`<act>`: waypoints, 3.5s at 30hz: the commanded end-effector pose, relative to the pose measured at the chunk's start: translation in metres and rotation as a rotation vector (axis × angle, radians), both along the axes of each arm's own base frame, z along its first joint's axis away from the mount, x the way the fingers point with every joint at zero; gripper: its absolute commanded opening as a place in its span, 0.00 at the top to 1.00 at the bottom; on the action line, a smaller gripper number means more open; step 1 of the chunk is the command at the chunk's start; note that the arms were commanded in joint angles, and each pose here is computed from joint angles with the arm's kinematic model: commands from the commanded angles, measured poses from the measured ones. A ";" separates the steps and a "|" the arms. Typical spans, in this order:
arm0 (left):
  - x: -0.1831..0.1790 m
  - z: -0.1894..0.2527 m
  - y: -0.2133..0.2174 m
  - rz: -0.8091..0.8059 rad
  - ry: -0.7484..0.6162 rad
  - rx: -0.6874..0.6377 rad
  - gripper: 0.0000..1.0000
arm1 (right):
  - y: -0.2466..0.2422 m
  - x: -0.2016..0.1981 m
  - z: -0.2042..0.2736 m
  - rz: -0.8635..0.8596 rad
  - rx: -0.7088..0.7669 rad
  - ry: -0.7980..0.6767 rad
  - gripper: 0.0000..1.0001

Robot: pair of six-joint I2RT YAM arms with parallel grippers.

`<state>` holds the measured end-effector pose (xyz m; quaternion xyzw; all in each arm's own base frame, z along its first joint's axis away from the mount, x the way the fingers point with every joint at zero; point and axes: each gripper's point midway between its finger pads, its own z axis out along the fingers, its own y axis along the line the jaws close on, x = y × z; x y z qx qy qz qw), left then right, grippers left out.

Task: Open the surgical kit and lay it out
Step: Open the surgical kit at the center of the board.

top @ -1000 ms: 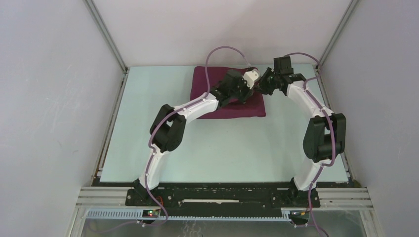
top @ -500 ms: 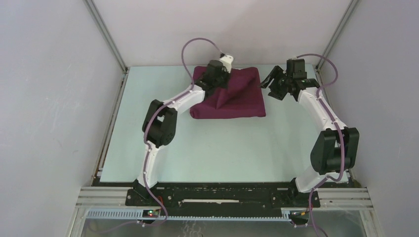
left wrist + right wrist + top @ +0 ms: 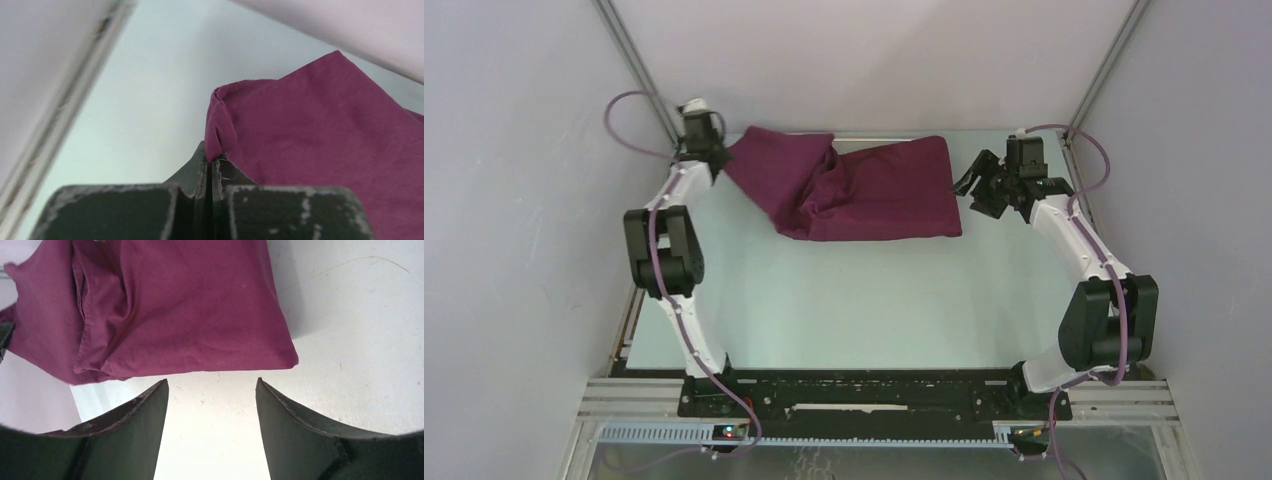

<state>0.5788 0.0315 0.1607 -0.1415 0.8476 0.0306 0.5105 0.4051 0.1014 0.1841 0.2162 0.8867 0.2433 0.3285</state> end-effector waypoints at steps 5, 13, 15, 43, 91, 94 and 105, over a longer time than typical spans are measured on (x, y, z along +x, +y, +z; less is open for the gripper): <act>-0.053 -0.046 0.112 0.366 0.158 -0.127 1.00 | -0.002 -0.001 0.009 0.019 -0.022 -0.067 0.27; -0.079 -0.068 0.140 0.501 0.272 -0.122 1.00 | -0.005 0.002 0.001 0.014 -0.038 -0.053 0.27; -0.083 -0.070 0.146 0.527 0.285 -0.126 1.00 | -0.005 0.003 -0.004 0.012 -0.040 -0.042 0.27; -0.066 0.013 0.156 0.436 0.074 -0.123 0.07 | 0.003 0.008 -0.025 0.029 -0.056 -0.002 0.27; 0.015 -0.034 0.172 0.438 0.045 -0.318 0.93 | 0.012 0.008 -0.039 0.077 -0.091 0.012 0.28; 0.014 -0.051 0.178 0.432 0.127 -0.330 0.37 | 0.013 0.008 -0.039 0.080 -0.092 0.014 0.28; -0.022 -0.009 0.172 0.447 0.070 -0.253 0.00 | 0.020 0.003 -0.035 0.094 -0.103 0.009 0.27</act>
